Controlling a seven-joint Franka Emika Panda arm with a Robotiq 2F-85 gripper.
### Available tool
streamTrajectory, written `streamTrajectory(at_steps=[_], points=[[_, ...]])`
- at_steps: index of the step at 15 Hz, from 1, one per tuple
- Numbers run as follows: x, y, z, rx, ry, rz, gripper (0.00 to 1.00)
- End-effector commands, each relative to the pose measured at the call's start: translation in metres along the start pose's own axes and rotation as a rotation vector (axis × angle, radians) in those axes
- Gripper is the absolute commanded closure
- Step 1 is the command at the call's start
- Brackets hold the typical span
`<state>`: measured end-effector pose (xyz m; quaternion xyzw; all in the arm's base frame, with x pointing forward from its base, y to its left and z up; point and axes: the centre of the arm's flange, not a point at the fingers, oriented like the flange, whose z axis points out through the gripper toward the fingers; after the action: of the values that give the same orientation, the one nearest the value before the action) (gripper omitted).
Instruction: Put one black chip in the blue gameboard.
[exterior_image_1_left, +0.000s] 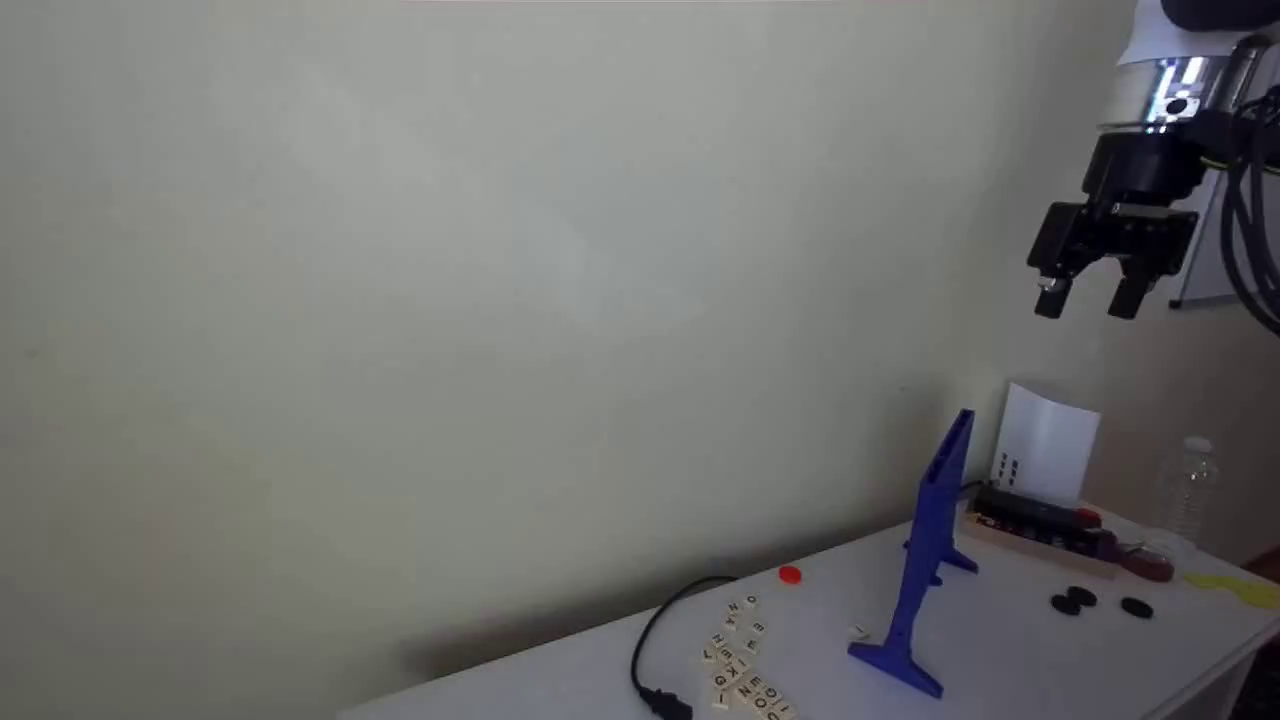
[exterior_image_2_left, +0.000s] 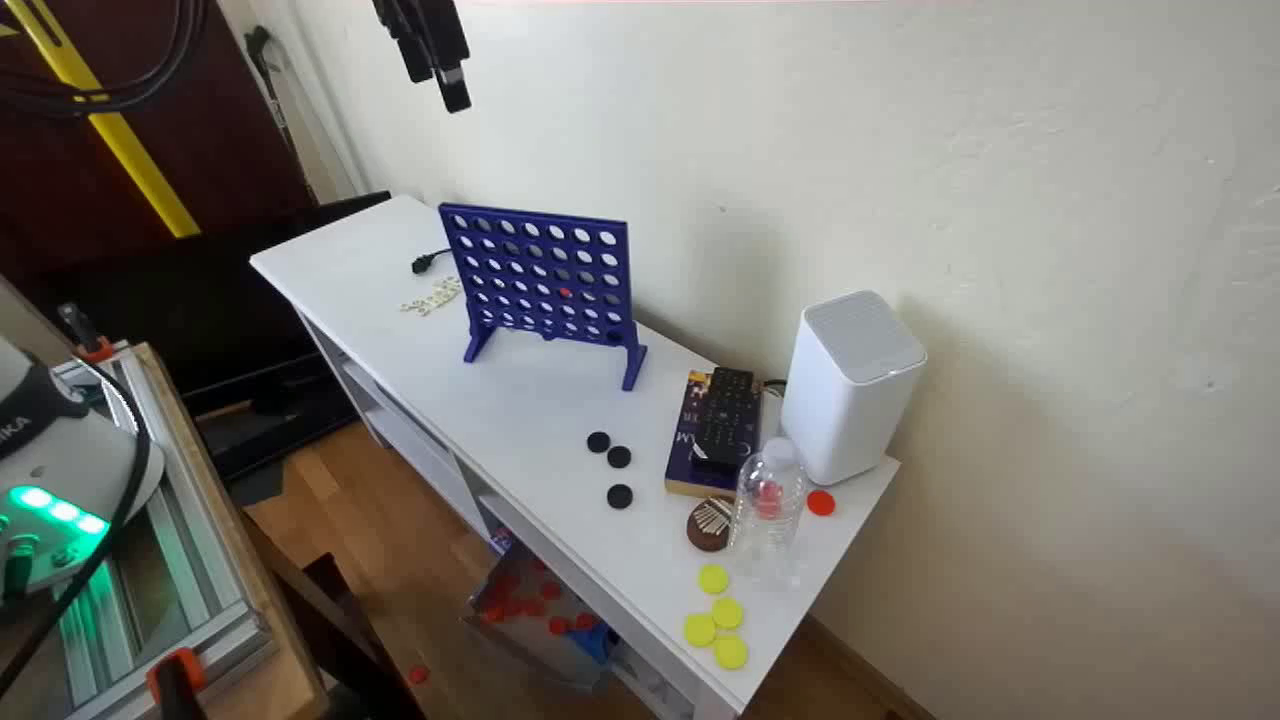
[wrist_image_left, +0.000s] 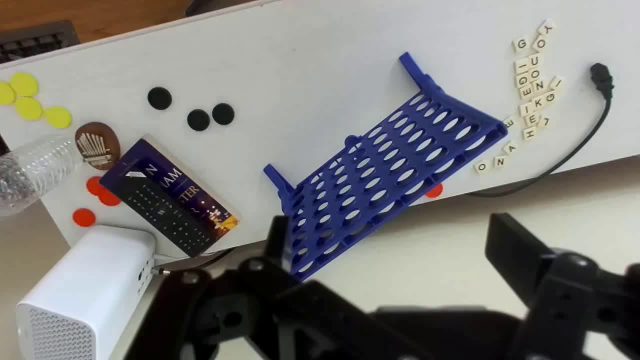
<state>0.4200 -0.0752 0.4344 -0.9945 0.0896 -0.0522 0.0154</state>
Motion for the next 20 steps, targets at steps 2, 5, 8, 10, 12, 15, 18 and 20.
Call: streamTrajectory(at_steps=[2,5,8,10,12,15,18,20], points=[[0.000,0.000,0.000,0.000,0.000,0.000,0.00],[0.000,0.000,0.000,0.000,0.000,0.000,0.00],[0.009,0.008,0.012,-0.017,-0.013,0.061,0.00],[0.016,0.024,0.028,-0.030,-0.044,0.129,0.00],[0.021,0.038,0.049,-0.031,-0.084,0.175,0.00],[0.030,0.052,0.080,-0.037,-0.087,0.106,0.00],[0.039,0.056,0.112,-0.046,-0.058,-0.017,0.00],[0.043,0.059,0.133,-0.045,-0.024,-0.083,0.00]])
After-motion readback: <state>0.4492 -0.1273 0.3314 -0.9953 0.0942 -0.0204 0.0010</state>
